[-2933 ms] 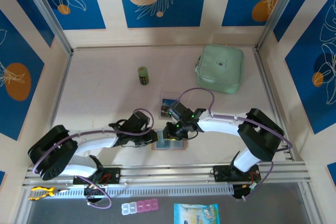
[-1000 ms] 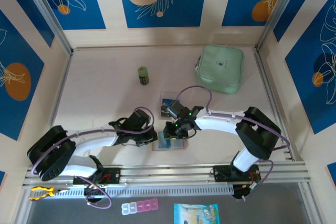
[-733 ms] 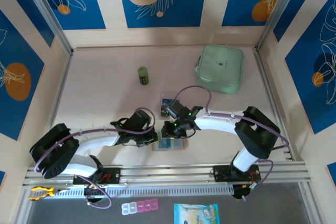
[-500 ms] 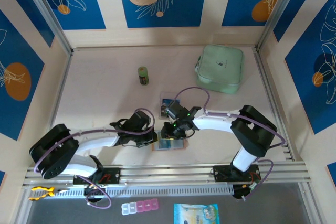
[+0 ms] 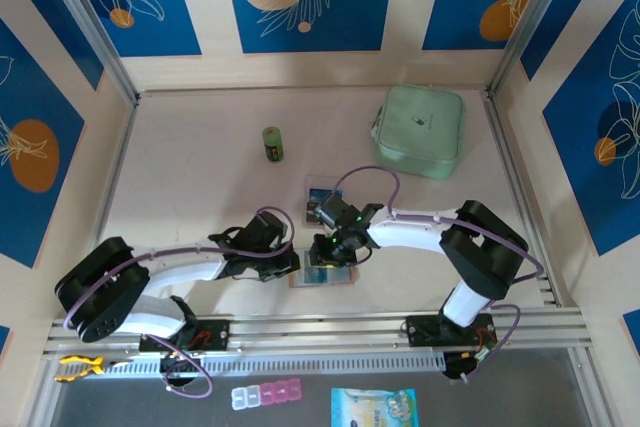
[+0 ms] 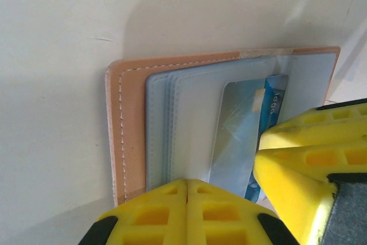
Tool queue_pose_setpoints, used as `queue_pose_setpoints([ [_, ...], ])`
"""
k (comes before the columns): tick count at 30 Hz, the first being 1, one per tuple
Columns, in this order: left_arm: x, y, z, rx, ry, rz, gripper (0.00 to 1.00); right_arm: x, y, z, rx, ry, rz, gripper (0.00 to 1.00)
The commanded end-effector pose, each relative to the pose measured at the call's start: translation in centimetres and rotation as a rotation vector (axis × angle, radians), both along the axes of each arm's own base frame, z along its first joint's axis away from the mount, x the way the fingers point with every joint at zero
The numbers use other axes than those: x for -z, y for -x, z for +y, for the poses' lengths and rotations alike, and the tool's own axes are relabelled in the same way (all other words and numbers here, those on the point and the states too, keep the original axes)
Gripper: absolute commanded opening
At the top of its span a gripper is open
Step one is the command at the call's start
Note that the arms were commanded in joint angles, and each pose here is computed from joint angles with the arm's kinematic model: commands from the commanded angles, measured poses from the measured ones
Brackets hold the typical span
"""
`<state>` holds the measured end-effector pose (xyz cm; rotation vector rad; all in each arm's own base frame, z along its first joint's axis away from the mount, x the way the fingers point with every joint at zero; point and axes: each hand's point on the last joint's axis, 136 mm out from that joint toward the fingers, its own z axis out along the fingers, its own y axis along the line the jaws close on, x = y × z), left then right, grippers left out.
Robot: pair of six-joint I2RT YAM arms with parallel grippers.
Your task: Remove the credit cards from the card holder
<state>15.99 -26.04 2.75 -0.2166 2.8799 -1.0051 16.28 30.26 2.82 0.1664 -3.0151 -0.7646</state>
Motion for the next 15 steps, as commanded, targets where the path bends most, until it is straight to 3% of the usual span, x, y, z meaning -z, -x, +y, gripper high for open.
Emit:
queue_pose_setpoints([
  [1, -0.2, 0.2, 0.2, 0.013, -0.020, -0.003, 0.02, -0.8, 0.1, -0.3, -0.021, 0.007, -0.026, 0.27],
  [15, -1.9, -0.3, -2.1, 0.061, 0.025, -0.023, 0.02, -1.9, 0.1, -0.8, -0.010, -0.012, -0.050, 0.27],
])
